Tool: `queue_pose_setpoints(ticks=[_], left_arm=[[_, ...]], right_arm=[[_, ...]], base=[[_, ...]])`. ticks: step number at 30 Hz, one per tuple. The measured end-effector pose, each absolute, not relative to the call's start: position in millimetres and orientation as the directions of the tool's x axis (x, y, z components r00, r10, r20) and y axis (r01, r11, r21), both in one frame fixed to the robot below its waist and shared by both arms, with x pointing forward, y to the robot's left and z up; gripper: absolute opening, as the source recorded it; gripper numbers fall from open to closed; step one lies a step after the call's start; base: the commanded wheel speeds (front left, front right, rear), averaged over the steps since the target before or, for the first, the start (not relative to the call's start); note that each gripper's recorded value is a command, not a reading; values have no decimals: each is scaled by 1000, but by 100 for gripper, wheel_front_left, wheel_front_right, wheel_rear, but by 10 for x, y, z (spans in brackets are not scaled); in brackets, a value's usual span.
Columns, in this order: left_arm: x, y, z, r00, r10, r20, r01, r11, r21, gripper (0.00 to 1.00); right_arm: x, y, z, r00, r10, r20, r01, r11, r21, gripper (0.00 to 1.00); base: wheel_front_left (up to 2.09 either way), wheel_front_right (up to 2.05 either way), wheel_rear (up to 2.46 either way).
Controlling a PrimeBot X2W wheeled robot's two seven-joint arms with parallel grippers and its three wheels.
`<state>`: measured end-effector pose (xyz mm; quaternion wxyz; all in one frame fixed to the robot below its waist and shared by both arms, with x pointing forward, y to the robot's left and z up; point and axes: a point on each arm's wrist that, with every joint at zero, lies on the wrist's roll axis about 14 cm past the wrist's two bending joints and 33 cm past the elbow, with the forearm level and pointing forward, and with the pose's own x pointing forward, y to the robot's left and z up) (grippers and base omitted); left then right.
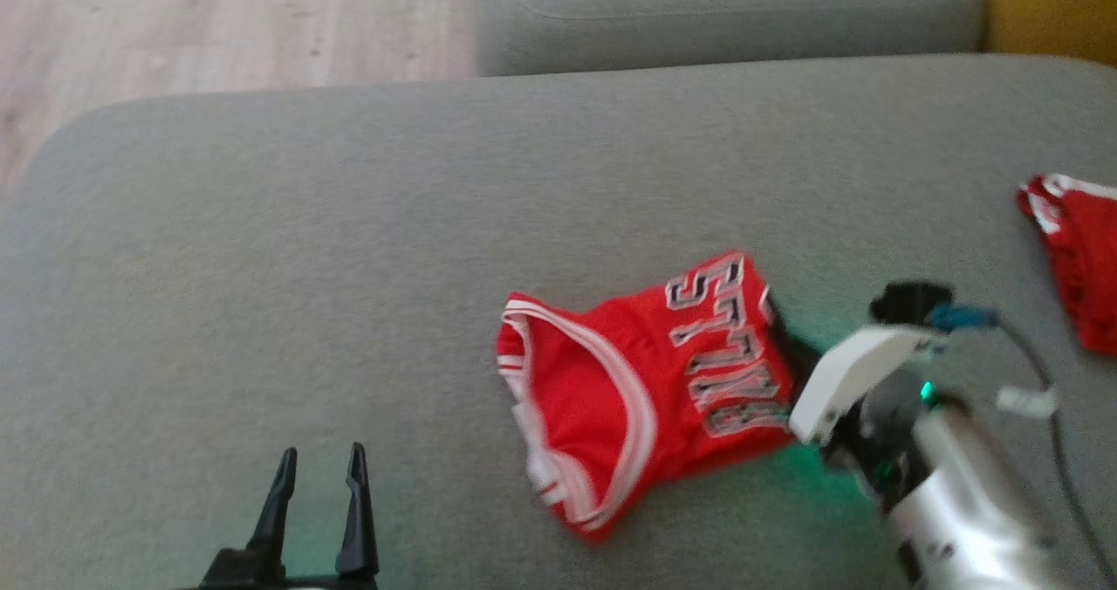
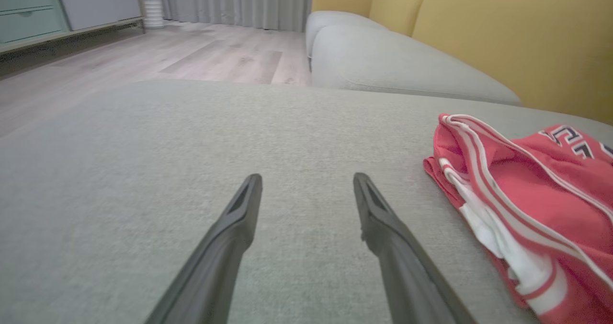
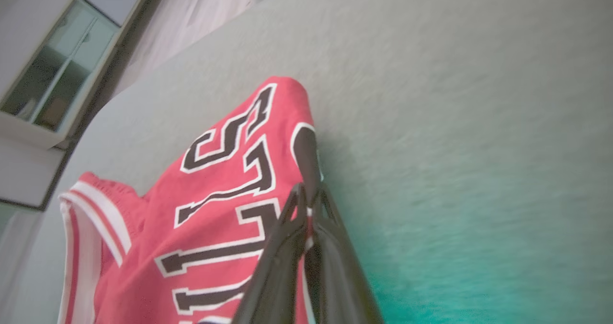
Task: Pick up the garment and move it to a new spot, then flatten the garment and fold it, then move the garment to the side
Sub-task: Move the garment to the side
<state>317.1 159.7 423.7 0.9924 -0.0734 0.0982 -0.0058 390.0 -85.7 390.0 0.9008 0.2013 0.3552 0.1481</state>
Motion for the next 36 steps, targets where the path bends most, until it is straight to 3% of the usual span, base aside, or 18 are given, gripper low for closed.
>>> queue_pose_setpoints(ticks=[5,10,18,29,30,31,32,36], left_arm=[[3310,1411,4215,976,-93,-199,63,987,-151,100],[3509,1128,4217,963,-190,-190,162,975,-155,100],[3762,878,4112,940,-274,-202,244,956,-160,100],[3739,968,4059,942,-255,-219,227,963,-148,100],[3737,972,4064,942,-254,-218,226,963,-148,100],[3735,976,4070,943,-253,-216,225,963,-147,100],[3734,978,4076,943,-252,-215,224,963,-146,100],[3728,984,4112,946,-251,-205,224,964,-143,100]], right_arm=[[4306,-1535,4367,834,266,-484,-107,937,331,0],[4501,-2523,4833,909,50,-413,16,988,154,0],[4488,-3600,5012,885,-217,-413,232,973,-14,0],[4496,-4100,5260,854,-371,-365,333,928,-165,0],[4473,-4142,5267,847,-387,-364,338,921,-192,35],[4447,-4193,5282,841,-406,-358,343,911,-229,95],[4416,-4248,5299,832,-427,-354,351,900,-260,100],[4328,-4363,5424,829,-476,-292,374,861,-344,100]], base=[[0,0,0],[0,0,0],[0,0,0],[0,0,0],[0,0,0],[0,0,0],[0,0,0],[0,0,0]])
